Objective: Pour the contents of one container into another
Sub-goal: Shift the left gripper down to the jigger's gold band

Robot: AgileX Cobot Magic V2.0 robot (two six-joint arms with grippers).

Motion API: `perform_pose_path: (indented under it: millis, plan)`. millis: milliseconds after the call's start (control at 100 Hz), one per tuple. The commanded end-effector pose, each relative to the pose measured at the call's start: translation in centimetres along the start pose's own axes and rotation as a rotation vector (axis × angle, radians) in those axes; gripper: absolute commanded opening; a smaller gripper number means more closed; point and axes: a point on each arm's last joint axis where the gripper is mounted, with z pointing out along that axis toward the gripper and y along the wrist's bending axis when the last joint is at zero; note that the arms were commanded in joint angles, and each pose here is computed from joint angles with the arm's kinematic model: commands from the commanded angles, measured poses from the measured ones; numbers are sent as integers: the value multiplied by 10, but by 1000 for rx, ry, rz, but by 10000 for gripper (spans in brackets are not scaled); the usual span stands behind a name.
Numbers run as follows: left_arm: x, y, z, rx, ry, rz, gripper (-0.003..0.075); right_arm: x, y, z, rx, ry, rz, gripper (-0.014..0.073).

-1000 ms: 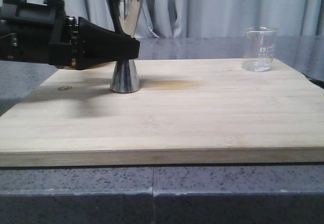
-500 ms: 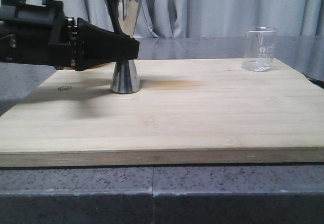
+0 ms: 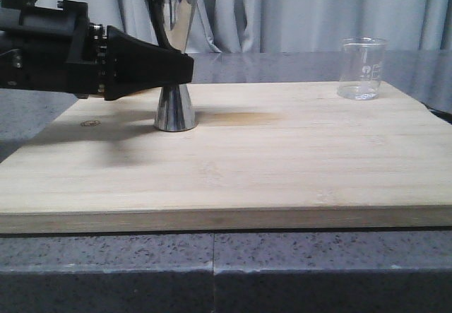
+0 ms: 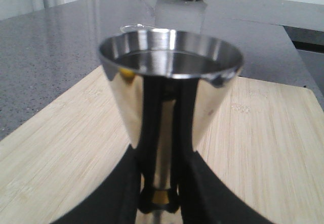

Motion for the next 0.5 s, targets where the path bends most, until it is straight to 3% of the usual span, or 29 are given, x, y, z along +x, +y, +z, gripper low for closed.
perform_pose_path:
  millis: [0,180,490]
  plan:
    - [-16,-5,-3,34,-75,8,111,-11,-4,-3,28,-44,14,544]
    - [-16,-6,-3,37,-71,10,122,-11,-4,-3,28,-44,14,544]
    - [-16,-6,-3,38,-71,-18,278,-11,-4,-3,28,-44,14,544]
